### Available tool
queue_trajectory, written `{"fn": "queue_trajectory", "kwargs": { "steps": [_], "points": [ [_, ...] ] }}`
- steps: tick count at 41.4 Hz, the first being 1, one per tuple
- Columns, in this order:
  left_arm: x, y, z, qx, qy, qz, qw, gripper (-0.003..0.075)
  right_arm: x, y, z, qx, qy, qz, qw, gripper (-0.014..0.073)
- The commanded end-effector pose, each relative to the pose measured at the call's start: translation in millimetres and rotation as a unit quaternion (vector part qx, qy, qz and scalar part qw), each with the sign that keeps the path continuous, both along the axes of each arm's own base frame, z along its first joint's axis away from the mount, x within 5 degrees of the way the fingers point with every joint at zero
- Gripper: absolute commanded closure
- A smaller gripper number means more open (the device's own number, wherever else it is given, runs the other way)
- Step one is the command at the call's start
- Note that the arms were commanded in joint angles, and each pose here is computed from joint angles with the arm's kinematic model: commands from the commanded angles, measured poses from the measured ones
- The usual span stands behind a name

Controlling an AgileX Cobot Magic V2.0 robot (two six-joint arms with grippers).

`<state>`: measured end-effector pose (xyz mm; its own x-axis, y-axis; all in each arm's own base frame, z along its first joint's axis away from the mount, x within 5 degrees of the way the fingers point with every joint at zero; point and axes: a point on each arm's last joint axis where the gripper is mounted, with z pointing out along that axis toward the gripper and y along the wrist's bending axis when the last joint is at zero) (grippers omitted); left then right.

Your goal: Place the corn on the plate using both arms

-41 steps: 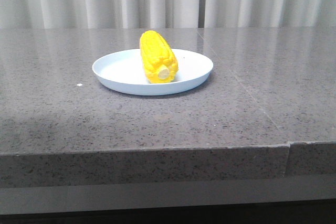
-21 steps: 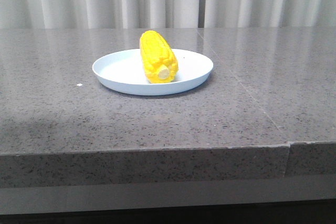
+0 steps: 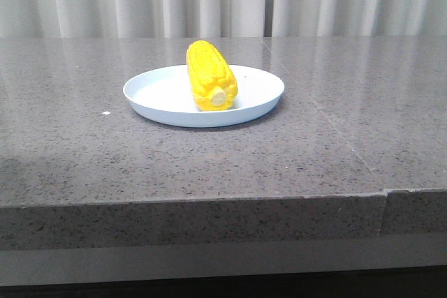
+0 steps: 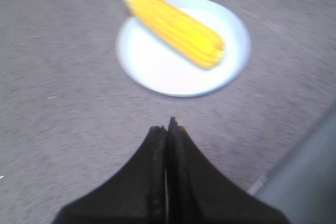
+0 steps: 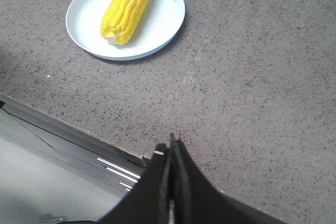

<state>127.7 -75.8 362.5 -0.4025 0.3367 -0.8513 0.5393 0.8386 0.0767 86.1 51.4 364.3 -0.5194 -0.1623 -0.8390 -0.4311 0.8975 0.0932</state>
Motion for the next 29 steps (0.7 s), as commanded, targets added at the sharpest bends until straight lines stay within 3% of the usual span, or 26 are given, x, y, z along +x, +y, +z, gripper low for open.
{"fn": "queue_trajectory", "kwargs": {
  "steps": [1,7,17,23,29],
  "points": [
    [-7,21,1,-0.048,-0.086,0.053,0.994,0.074,2,0,12,0.012,-0.042,0.004,0.999,0.0715],
    [-28,47,-34,-0.084,-0.157,0.127,0.976,0.074,2,0,12,0.012,-0.042,0.004,0.999,0.0715],
    [-68,69,-96,-0.126,-0.271,0.206,0.932,0.074,2,0,12,0.012,-0.042,0.004,0.999,0.0715],
    [-75,73,-122,-0.163,-0.287,0.238,0.913,0.074,2,0,12,0.012,-0.042,0.004,0.999,0.0715],
    [-75,75,-140,-0.159,-0.313,0.246,0.904,0.074,2,0,12,0.012,-0.042,0.004,0.999,0.0715]
  ]
}}
